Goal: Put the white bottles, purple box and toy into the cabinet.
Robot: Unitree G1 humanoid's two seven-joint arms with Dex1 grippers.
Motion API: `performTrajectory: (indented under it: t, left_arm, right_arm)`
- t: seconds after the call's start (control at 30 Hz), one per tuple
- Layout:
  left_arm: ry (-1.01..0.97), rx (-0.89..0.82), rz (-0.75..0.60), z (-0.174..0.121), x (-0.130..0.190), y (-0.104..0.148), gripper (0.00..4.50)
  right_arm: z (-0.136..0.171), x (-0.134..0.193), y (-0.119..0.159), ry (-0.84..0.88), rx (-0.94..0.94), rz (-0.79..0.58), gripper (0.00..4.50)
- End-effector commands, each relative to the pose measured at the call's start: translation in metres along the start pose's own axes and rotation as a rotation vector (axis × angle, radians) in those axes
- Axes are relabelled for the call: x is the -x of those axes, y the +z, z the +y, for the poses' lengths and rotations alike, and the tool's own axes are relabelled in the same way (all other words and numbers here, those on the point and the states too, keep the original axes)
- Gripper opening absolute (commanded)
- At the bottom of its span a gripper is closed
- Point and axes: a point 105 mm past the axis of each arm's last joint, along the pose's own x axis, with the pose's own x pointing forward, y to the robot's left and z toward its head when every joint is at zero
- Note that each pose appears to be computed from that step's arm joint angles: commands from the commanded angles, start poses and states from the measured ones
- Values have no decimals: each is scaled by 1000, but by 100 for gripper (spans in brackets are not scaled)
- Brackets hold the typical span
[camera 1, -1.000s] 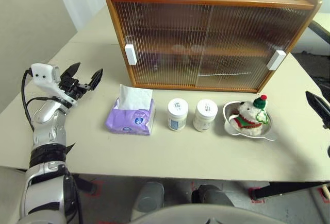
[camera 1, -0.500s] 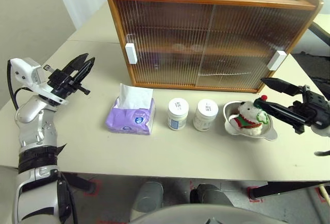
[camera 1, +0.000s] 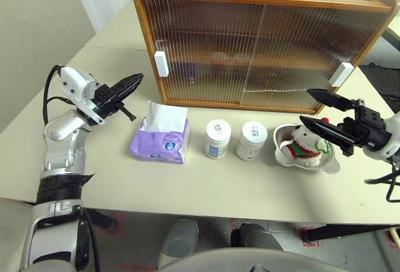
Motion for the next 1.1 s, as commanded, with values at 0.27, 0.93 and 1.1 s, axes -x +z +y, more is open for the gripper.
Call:
performTrajectory:
  t: [0.27,0.93,1.1]
  left_arm:
    - [7,-1,-6,-3,-27,1,2]
    - [-16,0,29,-8,-47,5,2]
    - [-41,0,22,-17,-53,6,2]
  right_arm:
    - [7,0,-3,36,2,8,450]
    - [7,1,-6,19,18,15,450]
    - [6,1,-6,16,20,13,450]
